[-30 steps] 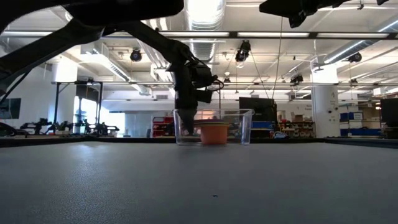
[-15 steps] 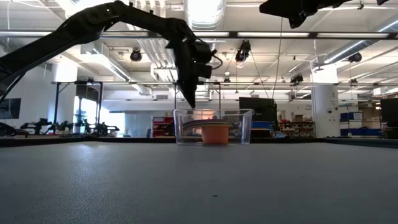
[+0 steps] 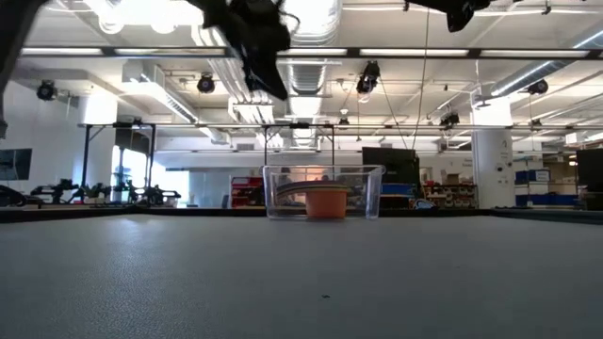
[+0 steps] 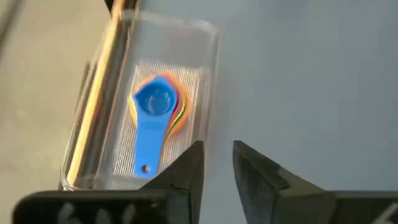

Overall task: Nest measuring cups in basket
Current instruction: Return to Home Position

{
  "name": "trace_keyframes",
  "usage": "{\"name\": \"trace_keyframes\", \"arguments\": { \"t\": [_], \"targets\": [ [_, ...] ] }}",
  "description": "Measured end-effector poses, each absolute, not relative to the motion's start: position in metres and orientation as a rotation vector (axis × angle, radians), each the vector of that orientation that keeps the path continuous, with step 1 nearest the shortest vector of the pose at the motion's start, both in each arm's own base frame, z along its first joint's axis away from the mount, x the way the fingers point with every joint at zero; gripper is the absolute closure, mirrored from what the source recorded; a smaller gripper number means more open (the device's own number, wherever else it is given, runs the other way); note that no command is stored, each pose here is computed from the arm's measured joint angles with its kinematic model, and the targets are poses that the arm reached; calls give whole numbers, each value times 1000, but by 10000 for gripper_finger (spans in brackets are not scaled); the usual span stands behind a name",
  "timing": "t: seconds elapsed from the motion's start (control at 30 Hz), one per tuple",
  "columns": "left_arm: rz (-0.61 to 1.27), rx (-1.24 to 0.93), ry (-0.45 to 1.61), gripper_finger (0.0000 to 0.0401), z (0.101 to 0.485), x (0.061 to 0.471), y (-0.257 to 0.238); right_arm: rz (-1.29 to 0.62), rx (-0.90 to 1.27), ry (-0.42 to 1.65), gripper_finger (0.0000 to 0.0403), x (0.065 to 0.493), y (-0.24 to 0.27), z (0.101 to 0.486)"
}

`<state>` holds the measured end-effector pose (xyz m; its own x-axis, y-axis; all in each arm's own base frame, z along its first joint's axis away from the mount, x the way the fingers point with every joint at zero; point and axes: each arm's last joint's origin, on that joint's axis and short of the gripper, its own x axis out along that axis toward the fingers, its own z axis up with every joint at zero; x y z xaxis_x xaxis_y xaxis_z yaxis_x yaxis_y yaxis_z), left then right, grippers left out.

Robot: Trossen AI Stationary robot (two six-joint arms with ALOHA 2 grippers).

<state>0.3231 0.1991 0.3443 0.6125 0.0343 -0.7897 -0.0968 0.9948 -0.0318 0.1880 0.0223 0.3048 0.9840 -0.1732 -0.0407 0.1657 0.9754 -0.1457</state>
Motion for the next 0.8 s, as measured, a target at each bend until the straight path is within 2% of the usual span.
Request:
{"name": "trace_keyframes", "arguments": {
  "t": [0.2, 0.4, 0.6, 0.8],
  "targets": [
    [102, -53, 666, 361, 348, 269, 146, -171, -135, 30, 394, 179, 21, 310],
    [129, -80, 431, 363, 341, 213, 103, -171, -134, 38, 394, 168, 19, 312],
    [66, -153, 263, 363, 321, 162, 69, -165, -73, 29, 394, 144, 15, 317],
    [43, -207, 119, 363, 299, 120, 44, -89, 21, -134, 394, 105, 10, 322]
  ]
}}
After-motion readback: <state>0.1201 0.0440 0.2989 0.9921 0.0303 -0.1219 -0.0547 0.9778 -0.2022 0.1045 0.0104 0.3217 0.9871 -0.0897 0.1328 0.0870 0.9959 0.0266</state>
